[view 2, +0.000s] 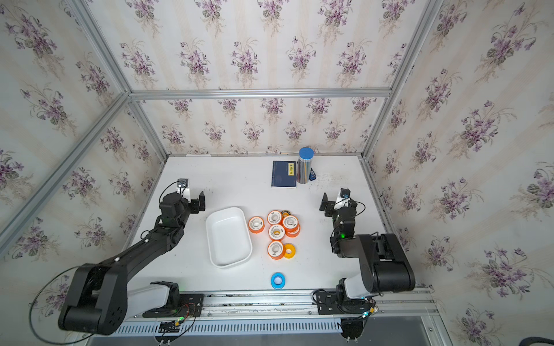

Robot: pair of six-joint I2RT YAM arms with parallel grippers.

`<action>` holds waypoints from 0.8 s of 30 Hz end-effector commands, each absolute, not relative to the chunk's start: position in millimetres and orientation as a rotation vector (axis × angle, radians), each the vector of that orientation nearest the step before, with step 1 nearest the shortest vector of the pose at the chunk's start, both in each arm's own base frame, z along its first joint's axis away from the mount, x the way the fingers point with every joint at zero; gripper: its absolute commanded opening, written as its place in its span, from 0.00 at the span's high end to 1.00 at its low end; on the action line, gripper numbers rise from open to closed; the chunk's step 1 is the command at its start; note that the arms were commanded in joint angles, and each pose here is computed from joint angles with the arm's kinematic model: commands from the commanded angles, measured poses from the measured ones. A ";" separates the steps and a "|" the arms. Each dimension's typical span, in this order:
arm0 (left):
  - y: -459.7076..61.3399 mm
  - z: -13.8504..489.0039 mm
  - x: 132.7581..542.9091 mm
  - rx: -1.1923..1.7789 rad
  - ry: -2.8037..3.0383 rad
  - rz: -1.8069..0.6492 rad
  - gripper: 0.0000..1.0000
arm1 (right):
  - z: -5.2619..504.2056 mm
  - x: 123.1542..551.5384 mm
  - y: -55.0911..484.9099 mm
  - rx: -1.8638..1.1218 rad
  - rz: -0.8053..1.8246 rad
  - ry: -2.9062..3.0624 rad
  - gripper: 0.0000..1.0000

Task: Put the sealing tape into the storage box
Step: Adjust the storage box at the center of the board.

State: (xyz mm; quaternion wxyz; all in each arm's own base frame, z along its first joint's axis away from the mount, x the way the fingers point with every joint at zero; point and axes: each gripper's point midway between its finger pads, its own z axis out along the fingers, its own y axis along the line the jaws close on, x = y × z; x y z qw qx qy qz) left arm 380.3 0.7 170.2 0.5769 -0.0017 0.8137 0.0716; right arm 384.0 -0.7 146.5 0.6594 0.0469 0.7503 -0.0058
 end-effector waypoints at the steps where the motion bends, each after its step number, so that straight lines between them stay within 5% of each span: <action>1: -8.0 178.7 358.1 -0.077 1.953 0.033 0.00 | 178.9 383.5 -9.9 0.219 -0.007 1.710 0.00; 6: -16.6 203.7 325.1 -0.339 1.980 -0.232 0.00 | 214.9 344.7 -34.6 0.692 0.253 1.520 0.00; 11: -52.2 194.1 280.9 -0.333 2.195 -0.487 0.00 | 188.6 323.3 -15.7 0.666 0.346 1.696 0.10; 24: -66.8 102.6 201.4 -0.409 2.541 -0.427 0.04 | 146.6 305.4 -11.7 0.726 0.324 1.872 0.19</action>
